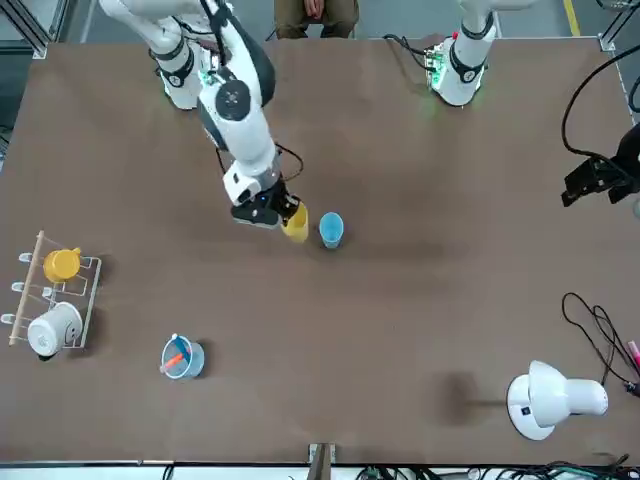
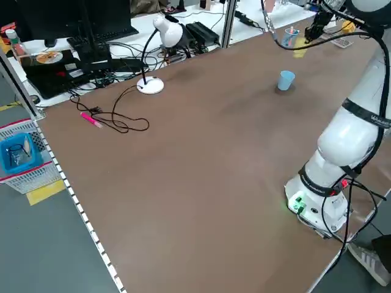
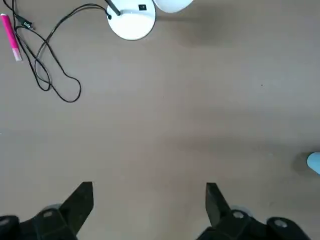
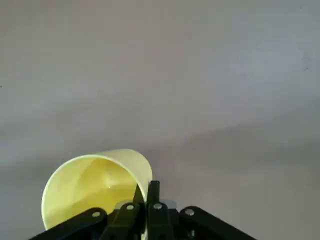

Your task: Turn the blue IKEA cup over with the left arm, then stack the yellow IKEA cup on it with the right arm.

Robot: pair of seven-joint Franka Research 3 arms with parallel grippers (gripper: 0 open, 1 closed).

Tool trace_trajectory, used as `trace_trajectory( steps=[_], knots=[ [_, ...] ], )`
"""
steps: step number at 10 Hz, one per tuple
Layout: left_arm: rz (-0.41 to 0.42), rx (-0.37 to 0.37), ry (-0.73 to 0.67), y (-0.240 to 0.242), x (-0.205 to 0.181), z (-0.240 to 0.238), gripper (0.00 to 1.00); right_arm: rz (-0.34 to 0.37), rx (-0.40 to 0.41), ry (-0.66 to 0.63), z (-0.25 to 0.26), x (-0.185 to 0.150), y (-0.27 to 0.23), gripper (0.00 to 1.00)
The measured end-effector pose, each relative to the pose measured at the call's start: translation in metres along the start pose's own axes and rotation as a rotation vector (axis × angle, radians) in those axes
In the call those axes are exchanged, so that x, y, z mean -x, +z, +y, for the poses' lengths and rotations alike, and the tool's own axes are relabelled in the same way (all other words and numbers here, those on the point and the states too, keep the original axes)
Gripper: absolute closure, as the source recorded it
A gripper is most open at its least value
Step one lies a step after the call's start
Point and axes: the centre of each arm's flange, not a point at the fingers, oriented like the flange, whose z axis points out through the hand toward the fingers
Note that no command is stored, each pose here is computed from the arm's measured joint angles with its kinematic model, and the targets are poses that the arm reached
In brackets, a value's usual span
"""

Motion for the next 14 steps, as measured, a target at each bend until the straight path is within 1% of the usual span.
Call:
trace_trajectory(
  steps=[3, 6, 8, 12, 14],
  knots=[
    [0.001, 0.0, 0.001, 0.0, 0.0, 0.001, 0.01, -0.028, 0.001, 0.043, -0.025, 0.025, 0.02, 0.96],
    [0.002, 0.0, -0.003, -0.001, 0.0, -0.002, 0.01, -0.012, 0.031, 0.073, -0.035, 0.044, 0.037, 0.96],
    [0.005, 0.0, -0.003, -0.002, 0.0, -0.002, 0.01, -0.017, 0.034, 0.085, -0.037, 0.045, 0.045, 0.96],
    [0.005, 0.0, -0.006, -0.002, 0.0, -0.003, 0.01, -0.003, 0.019, 0.114, -0.049, 0.03, 0.026, 0.96],
    [0.003, 0.0, -0.008, -0.002, 0.0, -0.004, 0.01, -0.026, 0.035, 0.12, -0.05, 0.037, 0.042, 0.96]
  ],
)
